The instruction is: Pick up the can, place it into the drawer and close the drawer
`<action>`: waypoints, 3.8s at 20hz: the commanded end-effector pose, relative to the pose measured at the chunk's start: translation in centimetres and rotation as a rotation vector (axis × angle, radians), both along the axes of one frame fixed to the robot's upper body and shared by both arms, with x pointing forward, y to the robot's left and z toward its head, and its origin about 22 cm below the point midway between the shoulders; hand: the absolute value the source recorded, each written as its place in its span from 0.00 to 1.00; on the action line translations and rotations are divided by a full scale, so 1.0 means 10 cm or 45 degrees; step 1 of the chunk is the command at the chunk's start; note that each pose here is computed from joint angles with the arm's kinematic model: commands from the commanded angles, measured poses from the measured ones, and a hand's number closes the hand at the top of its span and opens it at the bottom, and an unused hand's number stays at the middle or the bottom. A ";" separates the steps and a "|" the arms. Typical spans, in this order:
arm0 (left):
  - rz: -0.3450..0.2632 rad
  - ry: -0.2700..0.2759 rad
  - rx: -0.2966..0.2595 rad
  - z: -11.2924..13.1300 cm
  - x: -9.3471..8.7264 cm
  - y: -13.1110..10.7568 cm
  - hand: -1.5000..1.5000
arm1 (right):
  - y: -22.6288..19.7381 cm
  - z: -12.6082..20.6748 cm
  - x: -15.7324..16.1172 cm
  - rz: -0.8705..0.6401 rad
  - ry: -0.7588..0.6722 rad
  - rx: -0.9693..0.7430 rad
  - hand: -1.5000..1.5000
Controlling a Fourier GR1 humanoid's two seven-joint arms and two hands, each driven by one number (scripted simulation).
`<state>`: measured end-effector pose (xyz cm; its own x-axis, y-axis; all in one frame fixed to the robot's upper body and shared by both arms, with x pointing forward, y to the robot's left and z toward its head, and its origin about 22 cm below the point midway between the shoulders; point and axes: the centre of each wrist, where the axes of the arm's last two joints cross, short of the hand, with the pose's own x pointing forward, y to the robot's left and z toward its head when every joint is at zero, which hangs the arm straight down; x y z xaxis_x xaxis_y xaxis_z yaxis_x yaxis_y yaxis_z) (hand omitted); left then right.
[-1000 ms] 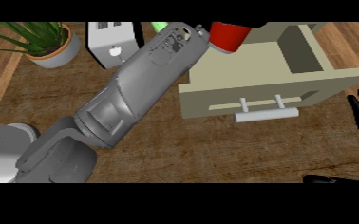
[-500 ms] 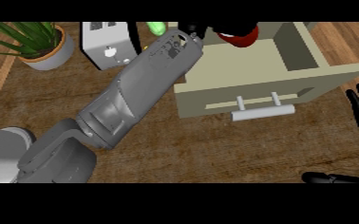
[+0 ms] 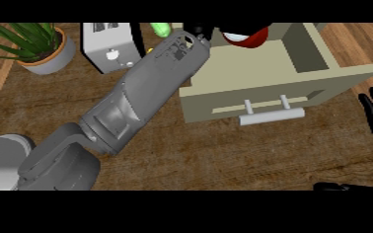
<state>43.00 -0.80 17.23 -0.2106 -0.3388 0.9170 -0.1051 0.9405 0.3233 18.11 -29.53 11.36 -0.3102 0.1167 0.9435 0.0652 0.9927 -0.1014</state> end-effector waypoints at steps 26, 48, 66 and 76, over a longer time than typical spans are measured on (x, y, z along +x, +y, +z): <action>0.067 -0.047 -0.226 0.18 -0.08 -0.14 0.00 | 0.38 0.24 0.20 -0.086 -0.205 -1.072 0.00; 0.070 0.003 -0.202 0.46 -0.04 0.66 0.00 | 0.67 -0.98 1.21 -0.293 -0.037 -1.379 0.00; 0.033 0.053 -0.222 0.51 -0.26 1.20 0.00 | 0.67 -1.21 1.98 -0.523 -0.096 -1.486 0.00; 0.049 0.083 -0.218 0.29 -0.46 1.44 0.00 | 0.70 -0.73 2.50 -0.599 -0.156 -1.488 0.00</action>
